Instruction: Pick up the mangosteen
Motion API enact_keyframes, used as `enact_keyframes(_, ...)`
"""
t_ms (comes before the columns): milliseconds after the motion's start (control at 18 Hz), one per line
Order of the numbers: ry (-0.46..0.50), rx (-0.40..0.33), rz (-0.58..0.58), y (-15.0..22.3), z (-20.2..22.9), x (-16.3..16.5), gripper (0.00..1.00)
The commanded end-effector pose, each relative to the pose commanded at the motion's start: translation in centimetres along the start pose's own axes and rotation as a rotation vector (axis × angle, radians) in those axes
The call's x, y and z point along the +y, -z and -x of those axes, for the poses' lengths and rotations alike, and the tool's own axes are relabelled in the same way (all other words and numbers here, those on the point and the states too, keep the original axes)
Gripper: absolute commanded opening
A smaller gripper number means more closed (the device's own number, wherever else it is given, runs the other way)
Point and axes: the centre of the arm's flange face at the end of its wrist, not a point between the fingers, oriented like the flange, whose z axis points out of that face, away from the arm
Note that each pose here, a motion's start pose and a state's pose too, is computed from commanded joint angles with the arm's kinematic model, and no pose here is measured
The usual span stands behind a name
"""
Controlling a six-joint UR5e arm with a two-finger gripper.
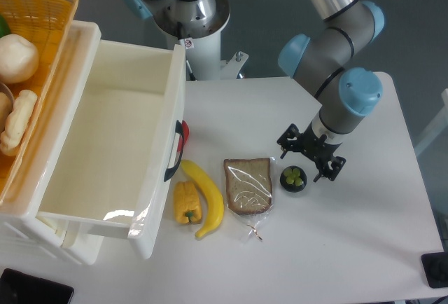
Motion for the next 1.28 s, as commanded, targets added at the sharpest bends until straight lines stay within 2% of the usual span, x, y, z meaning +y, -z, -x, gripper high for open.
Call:
enact_keyframes(667,-0.003,0.000,0.009,-2.3,0.0,-1.2,0.99)
enact_keyframes(722,-0.001,0.002,0.010,-2.3,0.0,-1.2,0.94)
enact_keyframes(778,-0.001,0.001,0.018,-2.4,0.0,-1.1,0.77)
enact_keyframes(1056,-0.003,-0.003,0.036,-2.4,0.0,-1.1,0.27)
enact_keyframes(1111,0.000,-0.006,0.035,-2.2,0.1,-1.0,0.21)
enact_keyframes(1278,0.051,-0.030,0.031,-0.9,0.6,-1.4,0.23)
